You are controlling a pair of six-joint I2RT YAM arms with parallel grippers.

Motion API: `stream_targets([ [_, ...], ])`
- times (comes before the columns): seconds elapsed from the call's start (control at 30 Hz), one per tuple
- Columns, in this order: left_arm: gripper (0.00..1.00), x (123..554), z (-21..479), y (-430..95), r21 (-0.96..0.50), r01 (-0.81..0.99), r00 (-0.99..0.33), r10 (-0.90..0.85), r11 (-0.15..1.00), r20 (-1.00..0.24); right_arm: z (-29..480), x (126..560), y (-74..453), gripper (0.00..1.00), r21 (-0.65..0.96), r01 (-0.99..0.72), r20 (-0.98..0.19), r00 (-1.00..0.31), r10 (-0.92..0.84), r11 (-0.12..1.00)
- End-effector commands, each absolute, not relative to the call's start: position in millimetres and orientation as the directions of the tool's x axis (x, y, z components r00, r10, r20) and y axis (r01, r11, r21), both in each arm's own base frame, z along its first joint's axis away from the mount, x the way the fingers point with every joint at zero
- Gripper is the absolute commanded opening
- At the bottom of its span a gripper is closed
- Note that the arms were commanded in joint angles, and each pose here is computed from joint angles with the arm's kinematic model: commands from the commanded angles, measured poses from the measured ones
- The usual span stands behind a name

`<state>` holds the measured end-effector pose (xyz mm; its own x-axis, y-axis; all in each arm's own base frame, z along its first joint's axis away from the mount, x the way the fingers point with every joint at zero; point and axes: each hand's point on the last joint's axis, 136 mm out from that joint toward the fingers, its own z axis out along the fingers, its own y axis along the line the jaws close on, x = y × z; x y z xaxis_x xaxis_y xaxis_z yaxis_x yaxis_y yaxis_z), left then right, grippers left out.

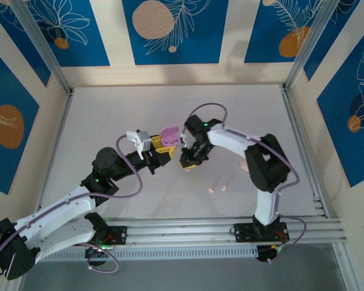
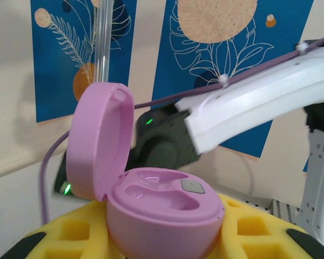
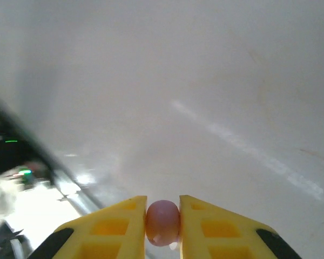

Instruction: Insert the wireless bluetooth earbuds into the charging case

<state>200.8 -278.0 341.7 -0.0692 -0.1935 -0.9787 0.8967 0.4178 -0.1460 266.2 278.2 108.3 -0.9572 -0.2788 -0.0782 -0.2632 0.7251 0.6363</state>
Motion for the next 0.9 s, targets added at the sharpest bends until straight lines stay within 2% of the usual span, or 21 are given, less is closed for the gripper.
stream_targets([
  [0.0,0.22,196.1,353.3,-274.2,-0.101,0.897,-0.018,-0.193,0.430,-0.981,179.5,258.1,293.1,0.22,0.888,-0.195,-0.098,-0.965,-0.243,0.416],
  [0.13,0.23,196.8,352.1,-273.4,-0.074,0.894,0.003,-0.170,0.441,-0.985,226.5,254.0,282.5,0.22,0.965,-0.182,-0.137,-0.964,-0.228,0.190],
  [0.27,0.22,197.2,349.4,-273.8,-0.048,0.893,0.020,-0.146,0.447,-0.989,251.3,252.0,268.9,0.22,0.981,-0.178,-0.156,-0.961,-0.227,0.080],
  [0.5,0.23,197.0,338.9,-273.7,0.005,0.890,0.040,-0.067,0.455,-0.997,274.7,245.0,257.5,0.22,0.982,-0.189,-0.179,-0.956,-0.232,0.023],
  [0.87,0.23,196.9,330.1,-278.7,0.036,0.899,0.055,-0.032,0.437,-0.998,304.7,238.4,252.9,0.22,0.976,-0.215,-0.204,-0.961,-0.189,0.040],
])
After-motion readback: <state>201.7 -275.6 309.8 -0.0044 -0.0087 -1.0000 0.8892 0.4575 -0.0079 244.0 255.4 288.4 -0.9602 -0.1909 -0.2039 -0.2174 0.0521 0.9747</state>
